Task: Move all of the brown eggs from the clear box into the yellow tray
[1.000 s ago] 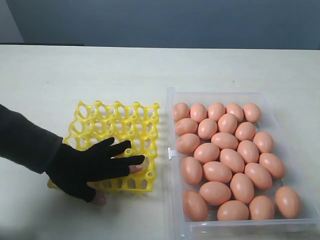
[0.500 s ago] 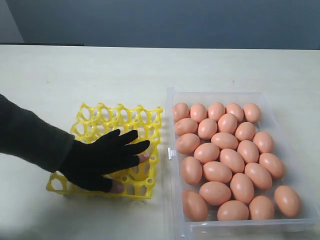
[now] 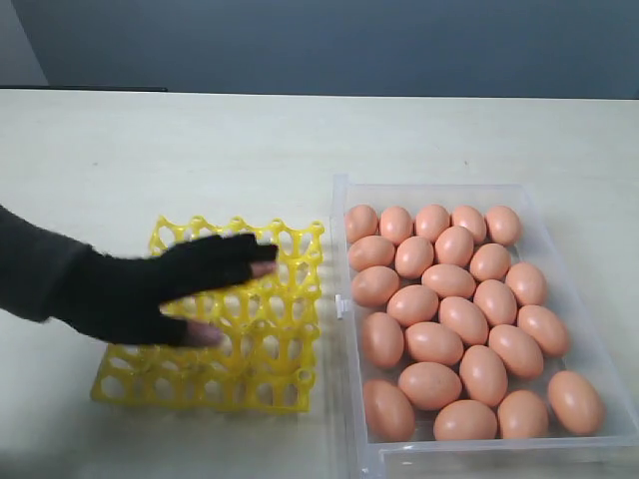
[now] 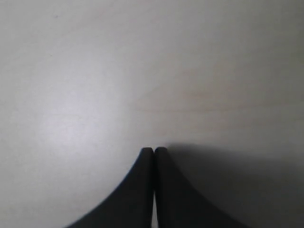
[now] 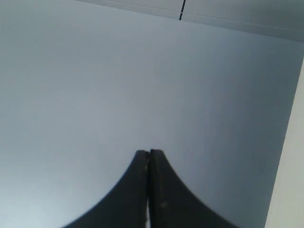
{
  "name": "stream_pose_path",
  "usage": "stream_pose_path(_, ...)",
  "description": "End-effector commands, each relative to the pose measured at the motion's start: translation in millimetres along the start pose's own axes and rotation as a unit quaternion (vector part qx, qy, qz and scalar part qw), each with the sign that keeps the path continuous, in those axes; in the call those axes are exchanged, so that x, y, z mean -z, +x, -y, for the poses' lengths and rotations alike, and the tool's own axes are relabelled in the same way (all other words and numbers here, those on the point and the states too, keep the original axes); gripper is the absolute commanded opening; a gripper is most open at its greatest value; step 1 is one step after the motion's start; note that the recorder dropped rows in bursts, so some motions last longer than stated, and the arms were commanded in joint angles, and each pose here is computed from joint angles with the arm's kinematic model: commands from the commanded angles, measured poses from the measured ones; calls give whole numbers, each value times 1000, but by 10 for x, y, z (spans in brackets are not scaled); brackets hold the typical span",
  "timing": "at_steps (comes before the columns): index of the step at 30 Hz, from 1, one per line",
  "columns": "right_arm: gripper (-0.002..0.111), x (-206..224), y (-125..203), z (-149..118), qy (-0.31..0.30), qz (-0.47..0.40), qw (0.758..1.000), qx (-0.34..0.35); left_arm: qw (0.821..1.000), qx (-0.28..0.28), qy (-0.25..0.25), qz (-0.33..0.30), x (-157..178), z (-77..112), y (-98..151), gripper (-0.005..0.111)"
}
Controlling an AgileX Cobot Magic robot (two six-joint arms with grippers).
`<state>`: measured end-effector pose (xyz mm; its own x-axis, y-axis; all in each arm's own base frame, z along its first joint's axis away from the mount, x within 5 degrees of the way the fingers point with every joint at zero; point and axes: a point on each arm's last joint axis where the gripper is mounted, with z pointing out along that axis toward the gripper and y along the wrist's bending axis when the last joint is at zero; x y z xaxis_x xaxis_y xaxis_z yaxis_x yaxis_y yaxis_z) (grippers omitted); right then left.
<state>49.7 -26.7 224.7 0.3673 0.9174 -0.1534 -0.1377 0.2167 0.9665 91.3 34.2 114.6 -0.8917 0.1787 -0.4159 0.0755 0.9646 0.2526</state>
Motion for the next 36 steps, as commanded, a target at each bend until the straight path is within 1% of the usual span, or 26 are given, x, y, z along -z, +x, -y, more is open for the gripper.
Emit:
stream_pose_path(1,-1,4,19,10,2,-10,1000,-7,1000,4,-1,4,1,-3,-10,0)
stream_pose_path(3,-1,5,40,13,4,-21,1000,0,1000,4,-1,4,1,-3,-10,0)
stream_pose_path(4,-1,8,83,19,6,-45,999,23,1000,4,-1,4,1,-3,-10,0)
stream_pose_path(5,-1,14,137,21,8,-76,995,62,1000,4,-1,4,1,-3,-10,0)
stream_pose_path(8,-1,50,226,-203,-8,-154,975,157,1000,4,-1,4,1,-3,-10,0)
stream_pose_path(12,-1,32,224,-566,-24,-194,944,268,1000,4,-1,6,1,-3,-14,0)
stream_pose_path(14,-1,-29,249,-757,-26,-229,913,337,1000,4,-1,12,2,-4,-24,0)
stream_pose_path(16,-1,-138,304,-918,-24,-279,875,394,1000,4,-2,19,2,-5,-36,0)
stream_pose_path(17,-1,-208,356,-972,-21,-319,847,424,1000,4,-2,21,2,-5,-41,0)
stream_pose_path(19,-1,-358,467,-1011,1,-407,796,448,1000,4,-2,26,3,-6,-50,0)
stream_pose_path(21,-1,-577,584,-1005,34,-489,750,444,1000,4,-2,26,3,-6,-50,0)
stream_pose_path(22,-1,-675,624,-985,48,-516,731,444,1000,4,-2,26,3,-6,-50,0)
stream_pose_path(26,-1,-1102,767,-834,110,-590,674,430,1000,4,-2,26,3,-6,-50,0)
stream_pose_path(28,-1,-1251,840,-747,100,-626,635,441,1000,4,-2,26,3,-6,-50,0)
stream_pose_path(29,-1,-1310,876,-702,80,-650,602,457,1000,4,-2,26,3,-6,-50,0)
stream_pose_path(30,-1,-1328,911,-640,79,-680,575,448,1000,4,-2,26,3,-6,-50,0)
stream_pose_path(31,-1,-1343,942,-603,73,-700,560,438,1000,4,-2,26,3,-6,-50,0)
stream_pose_path(33,-1,-1370,1044,-530,72,-730,539,414,1000,4,-2,26,3,-6,-50,0)
stream_pose_path(36,-1,-1371,1229,-412,72,-760,508,398,1000,4,-2,26,3,-6,-50,0)
